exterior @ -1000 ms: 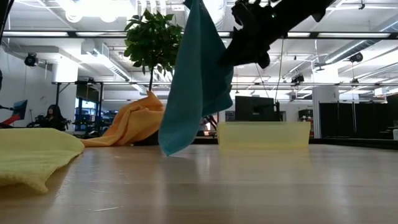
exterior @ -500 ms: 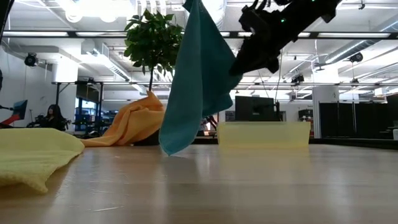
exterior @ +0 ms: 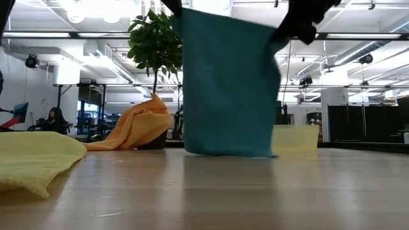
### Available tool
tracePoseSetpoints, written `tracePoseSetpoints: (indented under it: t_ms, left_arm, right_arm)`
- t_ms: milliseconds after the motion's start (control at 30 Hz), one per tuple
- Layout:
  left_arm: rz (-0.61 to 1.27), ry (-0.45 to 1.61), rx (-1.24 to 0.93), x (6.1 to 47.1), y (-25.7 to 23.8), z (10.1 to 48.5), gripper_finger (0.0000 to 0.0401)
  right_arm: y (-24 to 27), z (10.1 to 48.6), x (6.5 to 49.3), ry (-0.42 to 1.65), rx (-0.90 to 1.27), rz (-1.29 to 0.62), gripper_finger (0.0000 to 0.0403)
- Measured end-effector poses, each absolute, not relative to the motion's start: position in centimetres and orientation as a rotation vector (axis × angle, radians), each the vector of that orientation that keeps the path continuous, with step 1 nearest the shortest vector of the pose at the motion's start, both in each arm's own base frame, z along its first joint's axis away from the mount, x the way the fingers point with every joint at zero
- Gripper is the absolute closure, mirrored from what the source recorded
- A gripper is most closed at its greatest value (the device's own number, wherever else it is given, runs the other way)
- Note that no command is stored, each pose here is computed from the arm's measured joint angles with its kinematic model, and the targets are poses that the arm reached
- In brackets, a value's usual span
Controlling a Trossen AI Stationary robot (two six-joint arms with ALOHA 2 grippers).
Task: Fold microfiber towels
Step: Fold the blue microfiber towel
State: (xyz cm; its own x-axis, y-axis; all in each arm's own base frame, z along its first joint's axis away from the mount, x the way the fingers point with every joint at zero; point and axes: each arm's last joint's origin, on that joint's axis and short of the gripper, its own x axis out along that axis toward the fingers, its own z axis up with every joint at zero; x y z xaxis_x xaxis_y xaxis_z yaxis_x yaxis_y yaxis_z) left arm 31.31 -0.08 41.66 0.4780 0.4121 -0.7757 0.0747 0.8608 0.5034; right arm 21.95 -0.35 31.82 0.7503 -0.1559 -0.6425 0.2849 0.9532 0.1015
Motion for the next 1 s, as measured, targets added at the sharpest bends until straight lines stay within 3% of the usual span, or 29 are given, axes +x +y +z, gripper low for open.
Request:
tracePoseSetpoints:
  t_ms: [300, 467, 600, 733, 1000]
  left_arm:
    - [-0.071, 1.097, 0.117, 30.9, -1.1, 41.1, 0.0401]
    - [-0.102, 1.093, 0.018, 30.8, -1.4, 41.2, 0.0401]
    - [-0.081, 1.078, 0.031, 30.3, -1.4, 41.7, 0.0401]
    - [0.073, 1.076, 0.162, 30.1, -0.8, 41.8, 0.0401]
    - [0.274, 1.07, 0.382, 30.1, 2.3, 42.2, 0.0401]
  right_arm:
    - [1.9, 36.9, 21.3, 0.813, 0.173, -0.023, 0.0394]
    - [3.1, 38.7, 21.7, 0.876, 0.154, 0.042, 0.0394]
    - [3.3, 38.8, 22.1, 0.901, 0.118, 0.047, 0.0394]
    - [2.5, 38.4, 22.5, 0.913, -0.002, -0.054, 0.0394]
    - [-2.3, 38.3, 22.7, 0.939, -0.142, -0.224, 0.0394]
